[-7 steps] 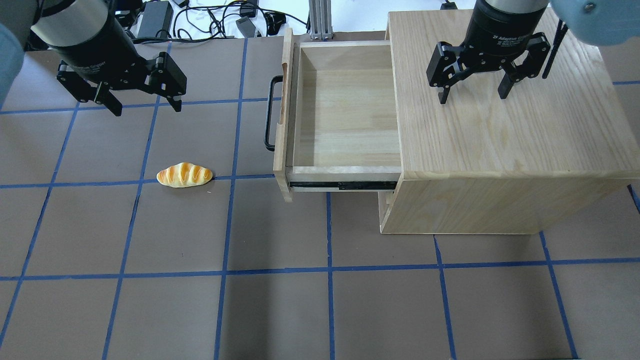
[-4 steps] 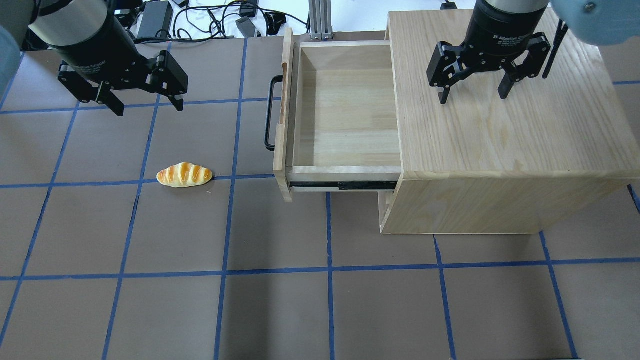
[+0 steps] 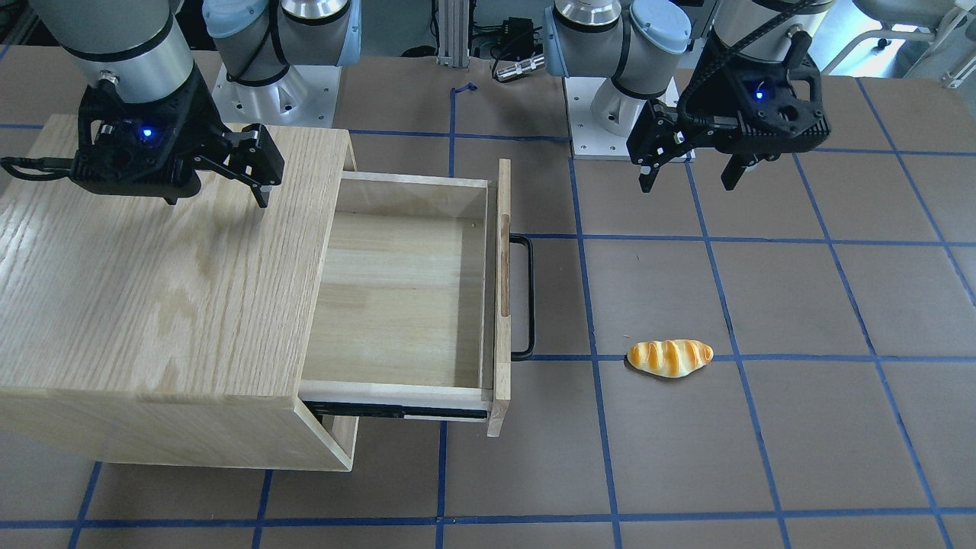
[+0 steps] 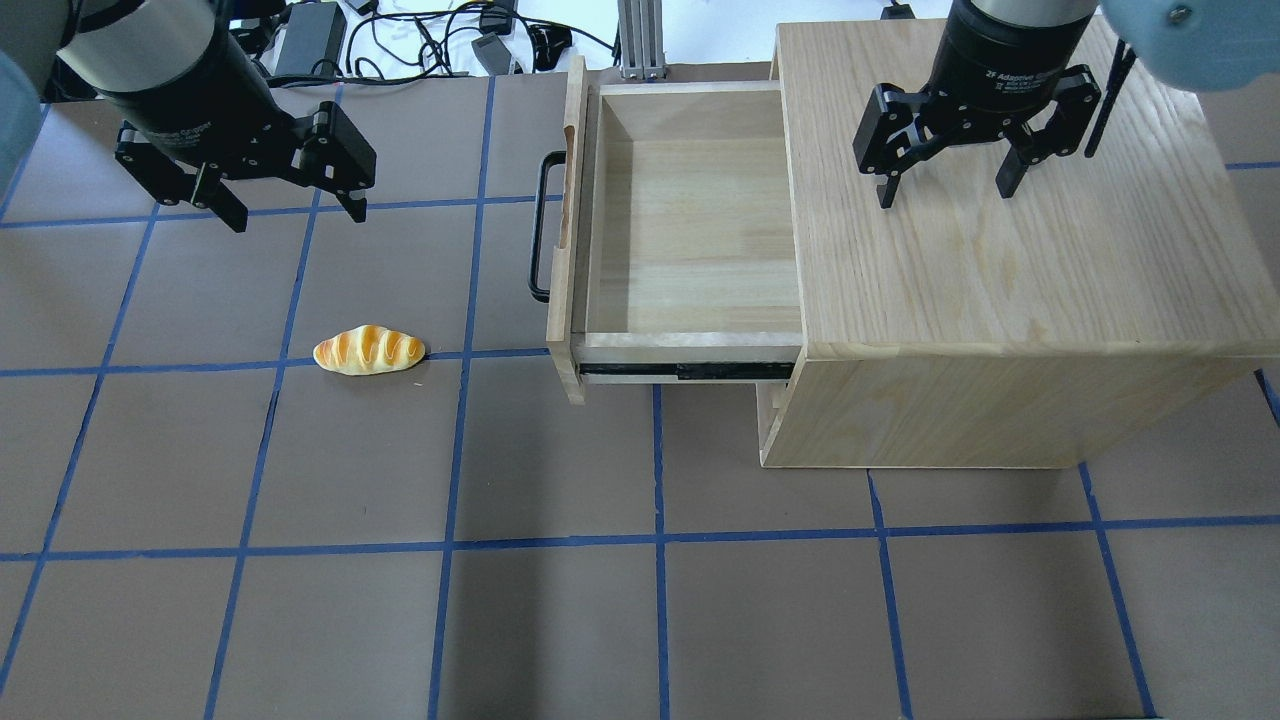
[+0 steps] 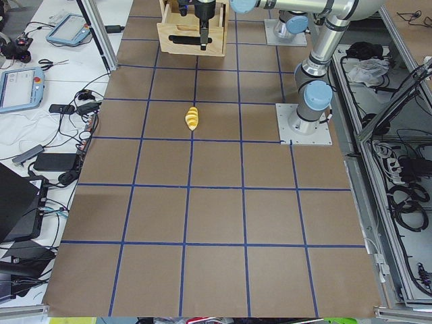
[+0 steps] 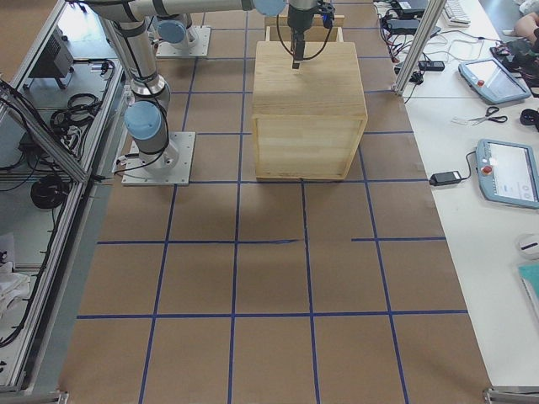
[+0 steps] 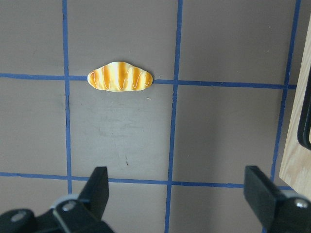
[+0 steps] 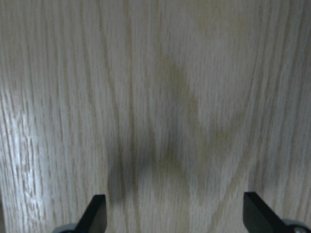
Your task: Open upper drawer
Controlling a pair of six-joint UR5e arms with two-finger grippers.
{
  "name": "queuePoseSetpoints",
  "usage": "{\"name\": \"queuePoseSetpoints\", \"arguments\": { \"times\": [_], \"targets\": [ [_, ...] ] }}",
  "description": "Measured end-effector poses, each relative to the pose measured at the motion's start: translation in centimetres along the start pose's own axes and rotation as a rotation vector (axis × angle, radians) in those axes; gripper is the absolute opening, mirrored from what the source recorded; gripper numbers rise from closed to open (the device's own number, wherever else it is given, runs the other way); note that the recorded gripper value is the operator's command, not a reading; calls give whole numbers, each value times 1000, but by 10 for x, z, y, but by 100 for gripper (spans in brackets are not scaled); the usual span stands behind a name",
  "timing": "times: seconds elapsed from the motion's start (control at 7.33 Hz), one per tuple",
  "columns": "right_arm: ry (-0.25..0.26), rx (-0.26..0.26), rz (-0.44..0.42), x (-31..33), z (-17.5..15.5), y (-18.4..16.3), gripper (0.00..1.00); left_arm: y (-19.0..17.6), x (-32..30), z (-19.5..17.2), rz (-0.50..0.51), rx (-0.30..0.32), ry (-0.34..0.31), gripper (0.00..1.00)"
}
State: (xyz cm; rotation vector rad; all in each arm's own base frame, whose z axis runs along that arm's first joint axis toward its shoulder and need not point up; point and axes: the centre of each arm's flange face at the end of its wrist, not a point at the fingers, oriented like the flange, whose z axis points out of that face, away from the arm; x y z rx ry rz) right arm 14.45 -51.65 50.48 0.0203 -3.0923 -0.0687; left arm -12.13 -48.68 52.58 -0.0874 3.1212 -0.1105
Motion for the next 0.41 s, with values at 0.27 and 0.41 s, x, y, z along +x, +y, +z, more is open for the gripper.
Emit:
{"name": "queuePoseSetpoints", "arguments": {
  "times": [0.27, 0.41],
  "targets": [
    [0, 0, 0, 0, 0, 0, 100, -1, 0, 3, 0, -5, 2, 100],
    [0, 0, 0, 0, 0, 0, 100, -1, 0, 4, 0, -9, 3, 100]
  ]
}}
